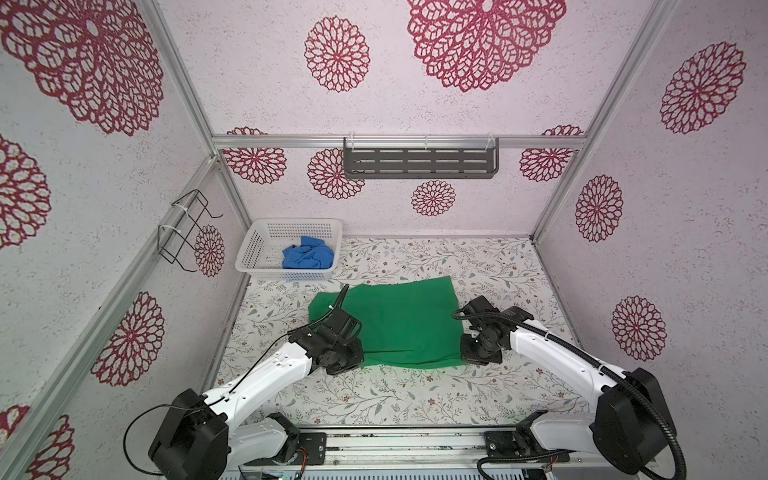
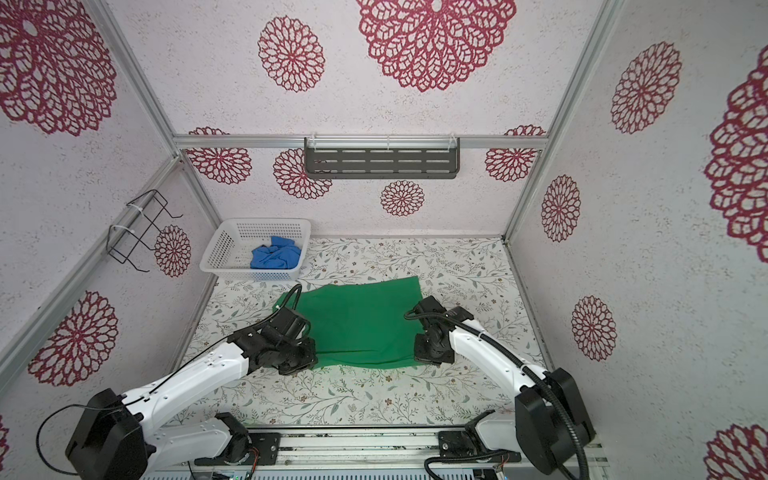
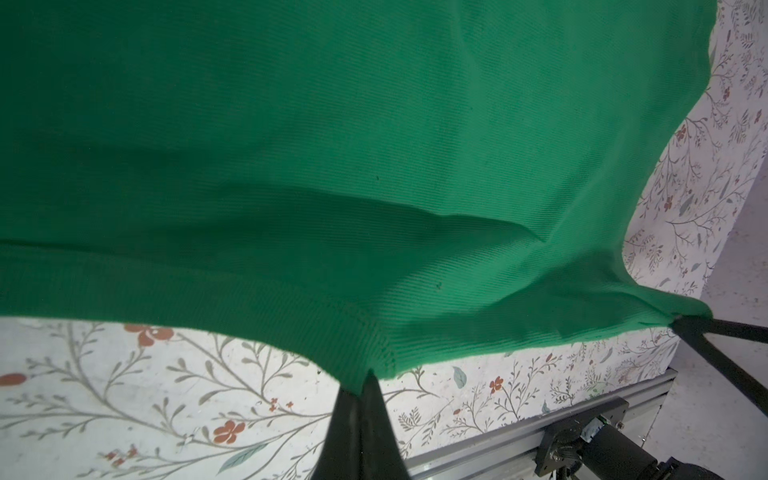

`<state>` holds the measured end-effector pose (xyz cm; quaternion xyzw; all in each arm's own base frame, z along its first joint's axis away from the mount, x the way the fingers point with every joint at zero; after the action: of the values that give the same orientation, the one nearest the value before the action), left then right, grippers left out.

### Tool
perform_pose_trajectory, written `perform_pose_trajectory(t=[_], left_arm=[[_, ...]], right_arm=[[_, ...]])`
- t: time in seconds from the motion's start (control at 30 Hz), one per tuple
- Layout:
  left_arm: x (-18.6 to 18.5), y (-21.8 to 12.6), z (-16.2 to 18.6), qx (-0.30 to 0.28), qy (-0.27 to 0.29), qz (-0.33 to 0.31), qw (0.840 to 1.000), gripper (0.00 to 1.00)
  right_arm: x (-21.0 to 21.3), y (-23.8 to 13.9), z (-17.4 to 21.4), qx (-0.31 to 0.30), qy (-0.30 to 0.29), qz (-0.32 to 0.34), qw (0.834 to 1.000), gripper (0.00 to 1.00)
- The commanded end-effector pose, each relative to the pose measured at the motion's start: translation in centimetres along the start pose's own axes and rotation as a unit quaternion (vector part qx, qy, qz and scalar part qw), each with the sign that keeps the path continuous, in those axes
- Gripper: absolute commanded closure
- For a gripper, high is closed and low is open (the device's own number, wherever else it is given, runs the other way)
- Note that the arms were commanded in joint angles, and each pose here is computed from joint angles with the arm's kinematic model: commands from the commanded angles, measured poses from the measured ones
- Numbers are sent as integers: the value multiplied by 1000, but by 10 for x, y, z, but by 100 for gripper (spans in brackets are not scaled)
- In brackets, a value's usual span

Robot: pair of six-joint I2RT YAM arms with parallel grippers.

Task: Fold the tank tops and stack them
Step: 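Lift the near hem with both grippers and fold it toward the far edge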

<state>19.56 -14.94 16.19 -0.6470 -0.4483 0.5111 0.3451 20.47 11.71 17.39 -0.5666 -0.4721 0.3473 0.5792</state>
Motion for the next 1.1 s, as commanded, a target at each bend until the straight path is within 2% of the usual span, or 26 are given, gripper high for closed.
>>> perform_pose_trajectory(t=[0.0, 1.07], left_arm=[[0, 2, -12, 5, 28, -2, 1000, 100], [36, 49, -106, 25, 20, 25, 999, 100]], right_arm=[[-1, -7, -12, -10, -20, 15, 1000, 100], [29, 34, -120, 23, -32, 43, 998, 100]])
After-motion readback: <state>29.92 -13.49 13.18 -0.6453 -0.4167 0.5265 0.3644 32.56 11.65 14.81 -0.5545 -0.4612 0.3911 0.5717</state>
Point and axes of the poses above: each gripper's point midway between its finger pads, its own y axis out along the fingers, its own x axis along the line the jaws close on, z = x × y, the point moved 9 cm from there along -y, back along the fingers, and after that the axes turned 15 degrees about y, right-handed, at the moved point
